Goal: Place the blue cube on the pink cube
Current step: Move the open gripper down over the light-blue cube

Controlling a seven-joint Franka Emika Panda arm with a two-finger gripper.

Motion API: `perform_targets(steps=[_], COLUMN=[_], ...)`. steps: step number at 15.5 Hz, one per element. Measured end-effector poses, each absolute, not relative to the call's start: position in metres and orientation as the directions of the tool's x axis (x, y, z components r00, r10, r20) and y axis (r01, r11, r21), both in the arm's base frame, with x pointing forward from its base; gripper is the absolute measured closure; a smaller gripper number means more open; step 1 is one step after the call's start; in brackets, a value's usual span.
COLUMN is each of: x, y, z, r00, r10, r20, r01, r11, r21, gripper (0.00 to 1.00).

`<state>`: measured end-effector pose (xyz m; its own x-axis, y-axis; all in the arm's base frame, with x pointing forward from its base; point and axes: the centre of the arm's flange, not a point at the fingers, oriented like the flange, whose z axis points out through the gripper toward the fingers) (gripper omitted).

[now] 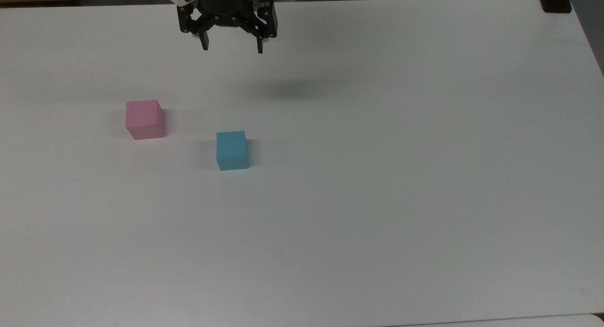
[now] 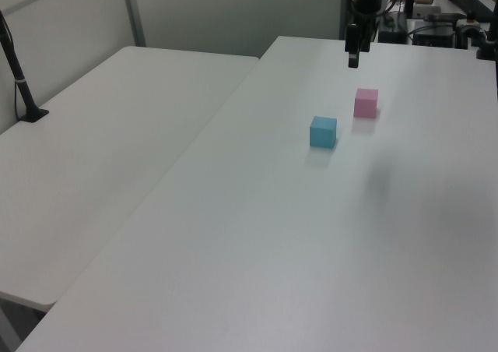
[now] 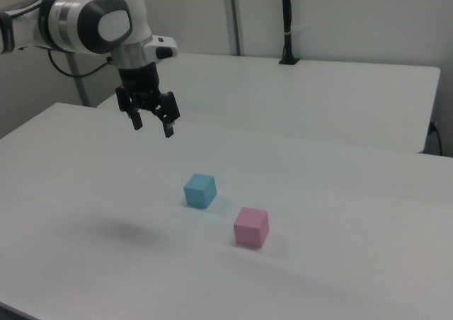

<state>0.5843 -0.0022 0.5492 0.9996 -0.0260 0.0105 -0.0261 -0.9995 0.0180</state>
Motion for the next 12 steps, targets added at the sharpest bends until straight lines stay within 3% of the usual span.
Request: perform_targets(steps=[4, 12], x=[0.591, 0.649], y=[-0.003, -0.021], z=[0.541, 0.403], r00=[0.999, 0.997], r10=[0.024, 0.074], r20=[0.024, -0.006], r01=[0.023, 0.074], r11=[-1.0, -0.995], r21=[0.02, 0.06], gripper=[0.0, 0.0])
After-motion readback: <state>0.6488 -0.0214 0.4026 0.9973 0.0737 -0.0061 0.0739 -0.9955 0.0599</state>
